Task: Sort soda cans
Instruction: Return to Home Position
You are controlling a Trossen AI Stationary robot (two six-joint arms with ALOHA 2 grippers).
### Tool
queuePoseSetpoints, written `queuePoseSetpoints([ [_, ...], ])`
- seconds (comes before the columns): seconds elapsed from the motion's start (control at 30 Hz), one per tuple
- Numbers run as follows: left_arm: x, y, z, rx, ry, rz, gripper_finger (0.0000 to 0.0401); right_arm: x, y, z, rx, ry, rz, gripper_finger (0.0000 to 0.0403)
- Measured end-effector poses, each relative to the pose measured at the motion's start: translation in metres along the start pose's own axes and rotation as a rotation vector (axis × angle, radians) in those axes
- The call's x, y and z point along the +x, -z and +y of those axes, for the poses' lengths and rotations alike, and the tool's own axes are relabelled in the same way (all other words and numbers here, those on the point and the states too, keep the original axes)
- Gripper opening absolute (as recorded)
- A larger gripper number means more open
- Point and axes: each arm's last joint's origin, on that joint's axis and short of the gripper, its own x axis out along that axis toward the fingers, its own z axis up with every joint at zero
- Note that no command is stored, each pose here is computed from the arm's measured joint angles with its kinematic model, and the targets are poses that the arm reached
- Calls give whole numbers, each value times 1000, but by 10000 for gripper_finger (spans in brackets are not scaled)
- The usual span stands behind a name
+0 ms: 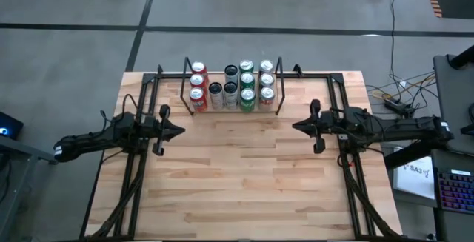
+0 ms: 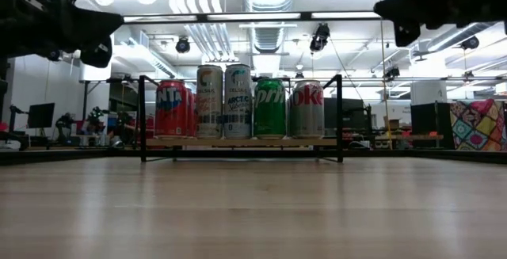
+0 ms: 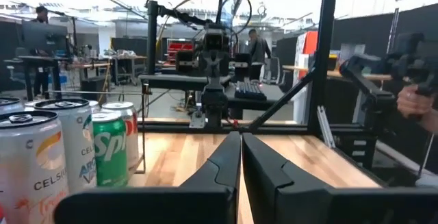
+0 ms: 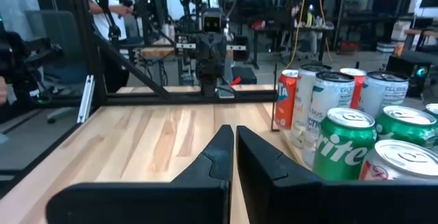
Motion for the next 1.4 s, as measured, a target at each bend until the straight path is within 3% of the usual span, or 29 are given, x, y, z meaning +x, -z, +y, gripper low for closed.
queuePoseSetpoints([
  [0.53,0,0,0,-8,0,0,0,-43,34,4,-47,-43,-251,9],
  [0.83,0,1,1,-10,-13,6,0,-40,46,-1,-96,25,-203,9],
  [1.07,1,6,6,-55,-179,45,0,-39,60,-7,-80,189,-57,9],
  [1.2,1,9,6,-58,-183,76,0,-39,62,-10,-65,276,-33,9],
  [1.4,2,10,7,-60,-185,96,0,-38,64,-10,-75,288,-11,9],
])
